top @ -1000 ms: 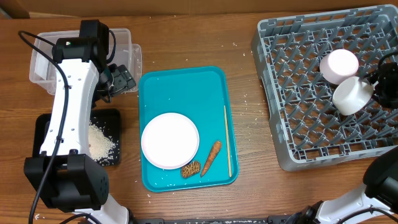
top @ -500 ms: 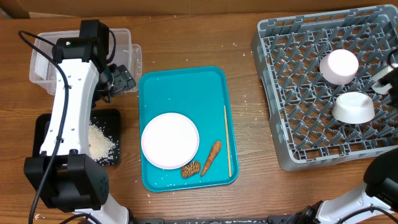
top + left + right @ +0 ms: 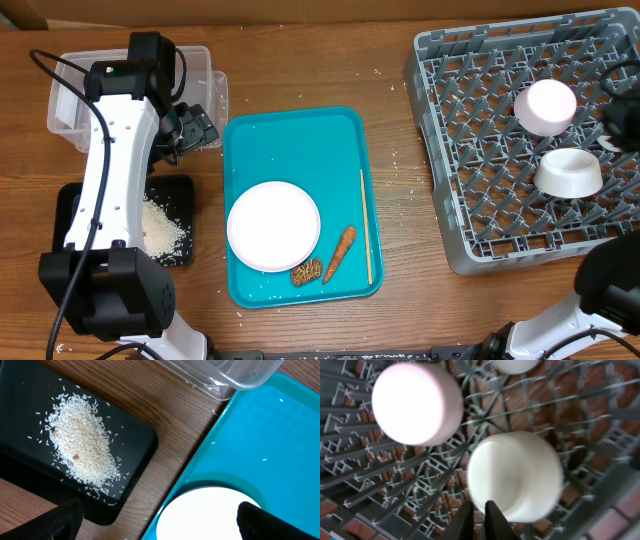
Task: Sort waste into correct bins and load items into the dishwasher
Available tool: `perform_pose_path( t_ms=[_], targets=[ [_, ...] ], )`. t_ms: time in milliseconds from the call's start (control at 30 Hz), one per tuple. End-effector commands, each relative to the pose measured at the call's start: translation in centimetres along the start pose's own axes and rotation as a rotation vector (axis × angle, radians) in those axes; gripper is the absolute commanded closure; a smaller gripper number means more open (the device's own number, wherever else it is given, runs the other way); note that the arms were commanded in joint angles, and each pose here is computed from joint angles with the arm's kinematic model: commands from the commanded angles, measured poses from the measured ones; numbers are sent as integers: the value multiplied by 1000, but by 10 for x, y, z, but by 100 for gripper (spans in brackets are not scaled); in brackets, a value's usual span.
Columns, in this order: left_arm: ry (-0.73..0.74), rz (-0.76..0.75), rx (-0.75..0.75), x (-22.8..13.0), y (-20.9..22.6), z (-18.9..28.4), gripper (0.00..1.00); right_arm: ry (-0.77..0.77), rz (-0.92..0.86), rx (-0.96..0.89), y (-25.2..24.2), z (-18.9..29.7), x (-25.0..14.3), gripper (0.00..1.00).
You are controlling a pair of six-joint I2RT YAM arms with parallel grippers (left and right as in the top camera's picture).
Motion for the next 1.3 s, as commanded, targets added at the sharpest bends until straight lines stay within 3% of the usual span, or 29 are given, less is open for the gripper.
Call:
perform_pose_path(
  t_ms=[0,300,833,1067,1267],
  targets=[
    [-7,15,11,-1,1,0,0,11,25,-22,6,-19,-8,93],
    [-7,15,11,-1,1,0,0,51,11,-49,-5,-54,-18,96],
    [-7,15,11,-1,1,0,0,92,5,-87,-11,-55,-24,96],
    [-7,15,11,-1,1,0,0,102,-75,-234,-23,-53,-30,96],
    [-7,15,11,-1,1,0,0,130,-85,-256,-24,-45,-33,96]
  ],
)
Point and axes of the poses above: each gripper's point midway between its finger pads, its own z axis back along the fingers, its own y axis along the line the jaws close on, x = y × z, the point moved 10 cm from there along z, back along the fingers, and after that the axes turned 5 degrees about z, right-handed, at the moved point
